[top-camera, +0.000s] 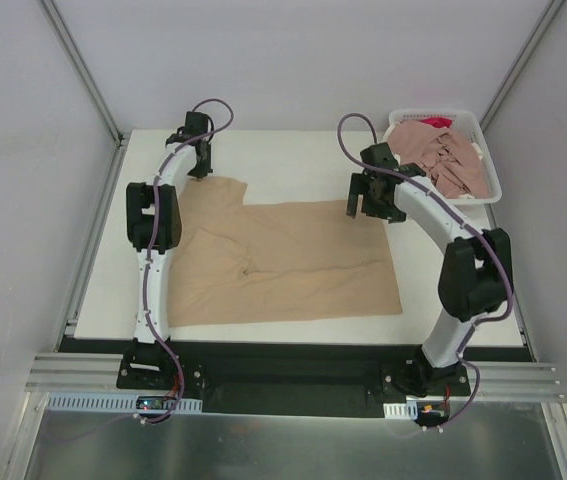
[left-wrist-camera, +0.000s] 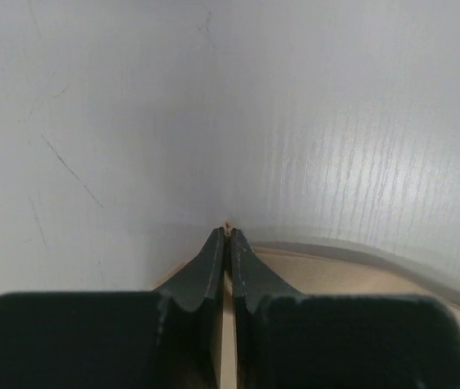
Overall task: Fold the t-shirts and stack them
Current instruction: Grap the side of the flattened tshirt furthest away from the robot with both arms
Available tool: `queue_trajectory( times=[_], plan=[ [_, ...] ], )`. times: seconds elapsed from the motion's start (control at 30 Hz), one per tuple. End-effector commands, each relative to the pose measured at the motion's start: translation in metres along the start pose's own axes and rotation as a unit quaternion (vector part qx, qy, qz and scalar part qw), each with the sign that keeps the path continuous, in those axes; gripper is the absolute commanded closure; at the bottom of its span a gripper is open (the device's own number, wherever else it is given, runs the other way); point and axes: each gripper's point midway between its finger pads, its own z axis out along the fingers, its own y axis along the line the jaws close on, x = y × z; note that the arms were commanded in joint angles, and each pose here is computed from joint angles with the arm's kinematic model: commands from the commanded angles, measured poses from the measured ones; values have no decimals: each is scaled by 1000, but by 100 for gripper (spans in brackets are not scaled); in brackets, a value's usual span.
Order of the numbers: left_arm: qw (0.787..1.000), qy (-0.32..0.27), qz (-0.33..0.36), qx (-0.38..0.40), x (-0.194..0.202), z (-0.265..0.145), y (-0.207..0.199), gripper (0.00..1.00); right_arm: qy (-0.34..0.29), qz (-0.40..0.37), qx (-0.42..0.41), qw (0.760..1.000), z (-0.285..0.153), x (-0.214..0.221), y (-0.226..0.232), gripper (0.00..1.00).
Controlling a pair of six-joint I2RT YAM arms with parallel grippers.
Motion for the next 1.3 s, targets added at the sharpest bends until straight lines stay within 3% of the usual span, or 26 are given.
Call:
queue_trajectory(
  times=[0.0, 0.17, 0.3, 0.57, 0.63, 0.77, 0.9, 1.27],
  plan=[
    [1000, -6, -21, -3, -12, -43, 7, 100, -16, 27, 56, 998, 21, -36, -10, 3],
    [998, -48, -48, 11, -38, -82, 5, 100, -29, 49, 79, 995, 59, -70, -3, 3],
    [997, -39, -59, -3, -24, -92, 12, 100, -55, 52, 70, 995, 76, -108, 14, 3],
    [995, -38, -89, 22, -2, -114, 4, 100, -17, 60, 73, 995, 130, -99, 24, 1],
    [995, -34, -93, 27, 8, -115, 1, 100, -8, 57, 77, 995, 135, -92, 22, 5],
    [993, -47, -104, 41, 16, -134, -4, 100, 12, 52, 78, 995, 138, -76, 19, 11],
    [992, -41, -114, 34, 37, -141, -3, 100, 12, 62, 78, 995, 128, -69, 15, 25],
    [991, -52, -116, 30, 63, -166, -4, 100, 6, 50, 108, 993, 115, -60, 0, 27]
  ],
)
